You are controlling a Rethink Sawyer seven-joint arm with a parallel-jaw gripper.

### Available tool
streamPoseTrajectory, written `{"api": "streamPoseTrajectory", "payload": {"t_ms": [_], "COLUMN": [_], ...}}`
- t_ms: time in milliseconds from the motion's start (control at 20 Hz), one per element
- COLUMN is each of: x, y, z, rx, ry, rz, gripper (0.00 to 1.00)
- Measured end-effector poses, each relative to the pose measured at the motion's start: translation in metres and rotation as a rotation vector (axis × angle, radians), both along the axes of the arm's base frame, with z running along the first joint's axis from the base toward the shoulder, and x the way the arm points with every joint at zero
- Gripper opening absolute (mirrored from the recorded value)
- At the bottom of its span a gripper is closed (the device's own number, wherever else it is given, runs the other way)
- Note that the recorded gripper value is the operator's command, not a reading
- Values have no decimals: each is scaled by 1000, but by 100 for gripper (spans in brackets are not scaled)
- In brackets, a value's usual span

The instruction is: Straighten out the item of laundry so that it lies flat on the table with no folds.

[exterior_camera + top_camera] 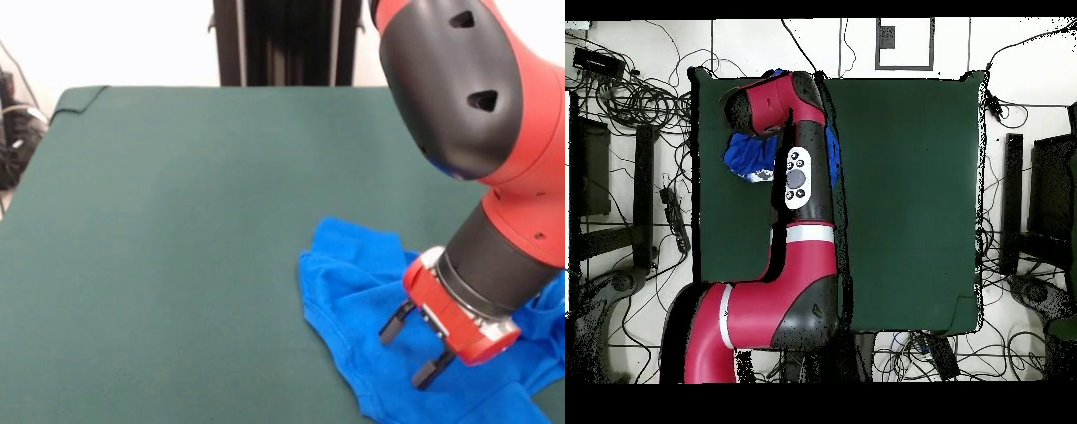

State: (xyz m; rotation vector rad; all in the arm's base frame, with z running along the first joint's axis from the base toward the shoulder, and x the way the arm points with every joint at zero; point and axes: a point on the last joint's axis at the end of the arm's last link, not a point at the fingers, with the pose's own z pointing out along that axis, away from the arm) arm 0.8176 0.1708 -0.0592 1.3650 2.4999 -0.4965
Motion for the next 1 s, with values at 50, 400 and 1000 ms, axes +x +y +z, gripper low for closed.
{"api": "streamPoseTrajectory", "payload": {"t_ms": [50,400,1000], "x": [0,7,14], "y": [0,-1,-10], "z": [0,-1,-2], "rx": [0,-16,-16], "ry": [-2,-30,-66], "rz": [1,18,29], "gripper": [100,100,100]}}
